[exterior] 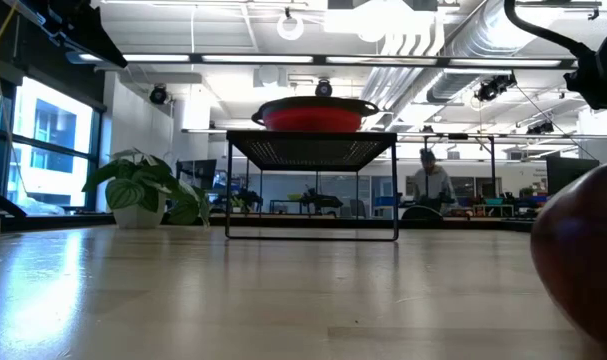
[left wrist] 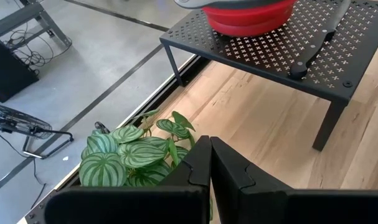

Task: Pick & Place Fruit
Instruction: Put the pear into the red strainer bowl

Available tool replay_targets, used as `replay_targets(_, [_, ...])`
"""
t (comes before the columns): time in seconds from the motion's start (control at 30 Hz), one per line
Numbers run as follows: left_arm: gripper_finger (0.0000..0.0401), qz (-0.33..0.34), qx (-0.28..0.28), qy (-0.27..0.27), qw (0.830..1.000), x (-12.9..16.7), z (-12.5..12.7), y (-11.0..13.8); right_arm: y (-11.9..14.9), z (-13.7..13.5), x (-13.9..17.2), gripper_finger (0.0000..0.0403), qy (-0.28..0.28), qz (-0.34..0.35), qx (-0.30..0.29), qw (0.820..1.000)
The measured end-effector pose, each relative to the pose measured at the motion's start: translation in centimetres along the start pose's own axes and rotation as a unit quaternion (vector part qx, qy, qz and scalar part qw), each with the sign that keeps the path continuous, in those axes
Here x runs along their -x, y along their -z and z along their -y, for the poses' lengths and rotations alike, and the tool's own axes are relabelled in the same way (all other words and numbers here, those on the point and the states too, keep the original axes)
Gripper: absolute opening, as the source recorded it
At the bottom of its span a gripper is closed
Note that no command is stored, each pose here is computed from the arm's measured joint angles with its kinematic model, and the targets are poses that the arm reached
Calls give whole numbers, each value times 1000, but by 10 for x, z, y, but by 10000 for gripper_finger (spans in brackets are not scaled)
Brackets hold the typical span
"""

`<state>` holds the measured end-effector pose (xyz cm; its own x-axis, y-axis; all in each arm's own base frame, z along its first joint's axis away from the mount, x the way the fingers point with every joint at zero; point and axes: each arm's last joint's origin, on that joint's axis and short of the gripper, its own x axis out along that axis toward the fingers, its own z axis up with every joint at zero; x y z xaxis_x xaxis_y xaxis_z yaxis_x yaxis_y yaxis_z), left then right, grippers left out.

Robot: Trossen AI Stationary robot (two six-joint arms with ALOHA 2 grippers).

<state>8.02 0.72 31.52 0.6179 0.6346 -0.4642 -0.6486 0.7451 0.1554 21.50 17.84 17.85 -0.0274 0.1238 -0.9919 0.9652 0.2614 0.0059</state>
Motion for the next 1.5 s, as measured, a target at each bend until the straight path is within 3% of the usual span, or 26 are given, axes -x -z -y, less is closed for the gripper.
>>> replay_targets(0.2, [0, 0, 0, 0, 1000, 0, 0, 0, 0, 0, 0, 135, -1, 2, 0, 1000])
replay_targets(0.6, [0, 0, 0, 0, 1000, 0, 0, 0, 1, -2, 0, 76, -11, -5, 1, 1000])
replay_targets(1.5, [0, 0, 0, 0, 1000, 0, 0, 0, 1, -2, 0, 64, -6, -13, 0, 1000])
